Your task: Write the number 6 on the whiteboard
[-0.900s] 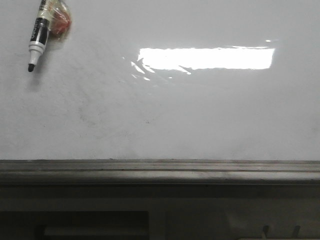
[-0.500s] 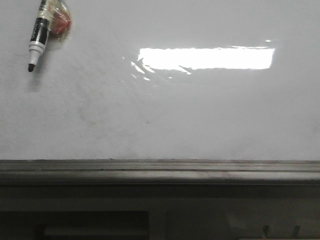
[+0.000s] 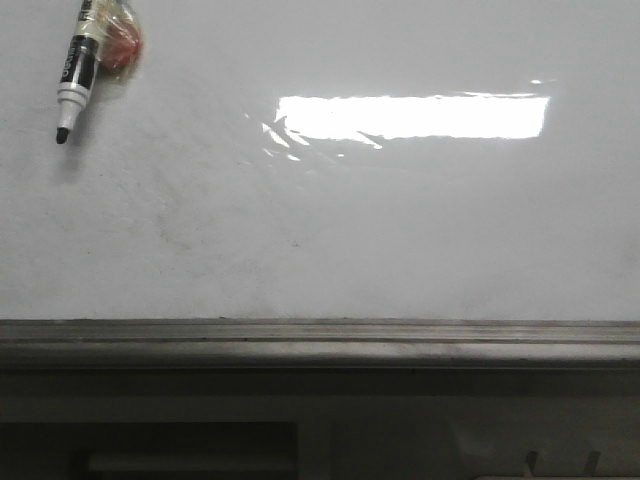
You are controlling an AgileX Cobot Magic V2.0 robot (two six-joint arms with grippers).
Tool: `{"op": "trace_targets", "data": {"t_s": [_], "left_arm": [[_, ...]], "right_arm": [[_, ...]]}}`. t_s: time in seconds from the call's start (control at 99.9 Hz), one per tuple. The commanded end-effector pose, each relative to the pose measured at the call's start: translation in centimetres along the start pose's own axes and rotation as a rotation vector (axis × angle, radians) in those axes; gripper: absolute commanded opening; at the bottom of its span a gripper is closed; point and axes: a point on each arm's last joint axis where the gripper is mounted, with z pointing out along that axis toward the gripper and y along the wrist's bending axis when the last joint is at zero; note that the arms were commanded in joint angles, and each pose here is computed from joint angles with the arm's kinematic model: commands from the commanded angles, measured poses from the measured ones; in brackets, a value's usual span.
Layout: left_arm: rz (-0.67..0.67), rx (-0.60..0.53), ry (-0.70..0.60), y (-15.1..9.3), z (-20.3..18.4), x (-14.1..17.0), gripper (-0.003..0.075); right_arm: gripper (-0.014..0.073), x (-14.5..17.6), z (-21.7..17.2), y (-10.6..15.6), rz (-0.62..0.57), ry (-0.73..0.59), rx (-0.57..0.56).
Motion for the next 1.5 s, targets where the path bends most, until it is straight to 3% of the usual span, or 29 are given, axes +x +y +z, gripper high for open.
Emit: {"op": "trace_targets", "data": {"t_s": [0.0, 0.24, 0.4, 0.57, 0.7, 0.83, 0.93, 1.071, 1.171, 1.311, 1.391, 1.491], "left_arm": [[-0.016, 0.007, -0.053, -0.1, -0.1, 0.8, -0.0020], [-0.089, 0.008, -0.053, -0.1, -0.1, 0.8, -0.0020], [-0.269, 0.007, -0.068, 0.0, -0.1, 0.7, -0.0020], [-0.537, -0.003, -0.105, 0.3, -0.1, 0.4, -0.0020], [-0.671, 0.000, -0.136, 0.4, -0.3, -0.5, -0.0020], [-0.646, 0.052, -0.124, 0.0, -0.5, -2.9, -0.0020], [-0.528, 0.092, -0.080, -0.5, -0.6, -5.6, -0.0020], [-0.387, 0.121, 0.084, -1.0, 0.6, -8.7, -0.0020], [-0.305, 0.151, 0.203, -1.3, 2.0, -10.0, -0.0020], [-0.262, 0.176, 0.276, -1.6, 3.5, -11.3, -0.0014], [-0.226, 0.203, 0.283, -1.8, 4.0, -11.6, 0.0046], [-0.248, 0.241, 0.280, -2.1, 4.6, -11.7, 0.0238]], "right_arm": [[-0.0065, -0.2, -0.1, -0.1, -0.012, -0.083, 0.029], [-0.0065, -0.4, -0.1, -0.2, 0.197, -0.118, 0.032], [-0.0065, -0.5, -0.1, -0.3, 0.327, -0.125, 0.032], [-0.0065, -0.6, -0.1, -0.6, 0.583, -0.152, 0.043], [-0.0064, -1.6, -0.3, -0.6, 0.614, -0.146, 0.011], [-0.0064, -3.8, -0.5, -0.4, 0.582, -0.086, -0.061], [-0.0063, -5.9, -0.1, -0.4, 0.532, 0.013, -0.123], [-0.0064, -8.3, 1.9, -0.5, 0.498, 0.186, -0.181], [-0.0065, -9.9, 3.2, -0.8, 0.495, 0.246, -0.203], [-0.0053, -11.1, 4.6, -0.9, 0.435, 0.307, -0.240], [0.0041, -11.3, 5.0, -0.8, 0.427, 0.334, -0.256], [0.0276, -11.4, 5.2, -0.8, 0.427, 0.343, -0.259]]}}
